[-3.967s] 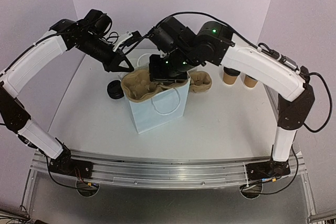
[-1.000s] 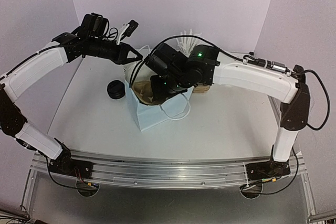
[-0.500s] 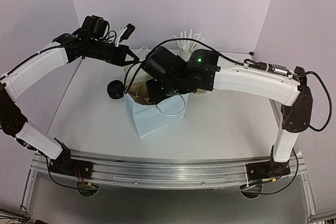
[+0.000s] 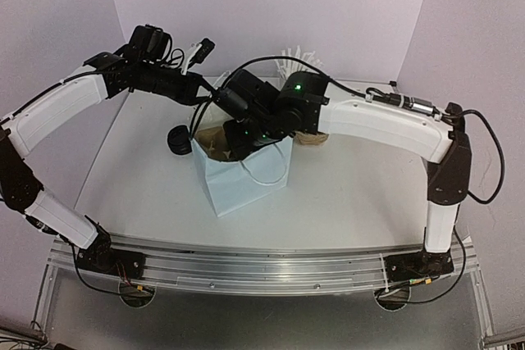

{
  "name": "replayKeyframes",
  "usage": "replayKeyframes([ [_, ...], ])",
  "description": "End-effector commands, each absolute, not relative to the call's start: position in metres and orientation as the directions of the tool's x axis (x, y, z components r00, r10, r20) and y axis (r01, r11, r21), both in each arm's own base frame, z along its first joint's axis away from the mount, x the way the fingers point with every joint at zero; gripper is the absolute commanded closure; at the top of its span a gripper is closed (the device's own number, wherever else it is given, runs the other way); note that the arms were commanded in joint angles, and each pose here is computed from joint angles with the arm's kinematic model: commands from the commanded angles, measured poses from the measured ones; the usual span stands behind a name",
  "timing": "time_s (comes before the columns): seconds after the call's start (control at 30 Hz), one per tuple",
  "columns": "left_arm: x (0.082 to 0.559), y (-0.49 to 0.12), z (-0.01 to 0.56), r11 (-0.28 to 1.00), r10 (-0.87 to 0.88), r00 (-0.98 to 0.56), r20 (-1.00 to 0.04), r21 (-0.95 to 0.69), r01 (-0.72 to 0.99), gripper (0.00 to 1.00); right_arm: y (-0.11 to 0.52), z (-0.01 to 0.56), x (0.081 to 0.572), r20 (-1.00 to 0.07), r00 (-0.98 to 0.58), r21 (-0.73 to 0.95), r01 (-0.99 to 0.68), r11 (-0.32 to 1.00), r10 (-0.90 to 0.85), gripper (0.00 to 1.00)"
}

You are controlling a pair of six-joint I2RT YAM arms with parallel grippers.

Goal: Pack the takeout coffee

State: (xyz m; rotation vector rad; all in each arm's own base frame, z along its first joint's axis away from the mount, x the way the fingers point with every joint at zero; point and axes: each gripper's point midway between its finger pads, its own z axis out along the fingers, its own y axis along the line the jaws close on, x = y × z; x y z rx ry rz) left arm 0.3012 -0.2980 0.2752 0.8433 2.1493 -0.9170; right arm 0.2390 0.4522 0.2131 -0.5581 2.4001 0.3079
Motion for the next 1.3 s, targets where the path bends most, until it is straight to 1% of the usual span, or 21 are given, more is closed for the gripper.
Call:
replayKeyframes([
  [0.0,0.301,-0.303,0.314,0.510,0.281,-0.471,-0.836,-0.285,0.811,1.00,0.431,0.183,0.236,-0.506,-0.782,-0.048,-0.396,0.917,-0.364,1.00],
  [0.1,0.298,-0.303,0.316,0.506,0.284,-0.458,-0.842,-0.274,0.818,1.00,0.419,0.179,0.239,-0.487,-0.820,-0.035,-0.327,0.945,-0.301,1.00],
  [0.2,0.292,-0.303,0.322,0.491,0.293,-0.422,-0.858,-0.243,0.836,1.00,0.407,0.180,0.243,-0.491,-0.840,-0.020,-0.255,0.967,-0.232,1.00],
  [0.33,0.293,-0.305,0.330,0.488,0.270,-0.408,-0.872,-0.241,0.839,1.00,0.409,0.177,0.243,-0.480,-0.841,-0.022,-0.273,0.962,-0.250,1.00],
  [0.53,0.294,-0.305,0.325,0.497,0.273,-0.413,-0.869,-0.240,0.834,1.00,0.419,0.175,0.245,-0.478,-0.841,-0.011,-0.286,0.958,-0.256,1.00],
  [0.67,0.293,-0.306,0.321,0.498,0.263,-0.446,-0.855,-0.275,0.823,1.00,0.420,0.174,0.248,-0.484,-0.840,-0.013,-0.275,0.961,-0.247,1.00],
  [0.9,0.288,-0.311,0.304,0.484,0.259,-0.521,-0.813,-0.358,0.799,1.00,0.426,0.193,0.262,-0.569,-0.794,-0.001,-0.257,0.966,-0.212,1.00],
  [1.03,0.286,-0.310,0.293,0.489,0.269,-0.548,-0.792,-0.378,0.786,1.00,0.431,0.208,0.270,-0.639,-0.750,0.051,-0.261,0.964,-0.169,1.00],
  [1.13,0.286,-0.310,0.290,0.489,0.274,-0.549,-0.790,-0.377,0.787,1.00,0.431,0.204,0.270,-0.642,-0.747,0.053,-0.267,0.962,-0.171,1.00],
  [1.27,0.288,-0.311,0.294,0.483,0.271,-0.537,-0.799,-0.369,0.794,1.00,0.435,0.190,0.269,-0.616,-0.763,0.048,-0.281,0.959,-0.193,1.00],
])
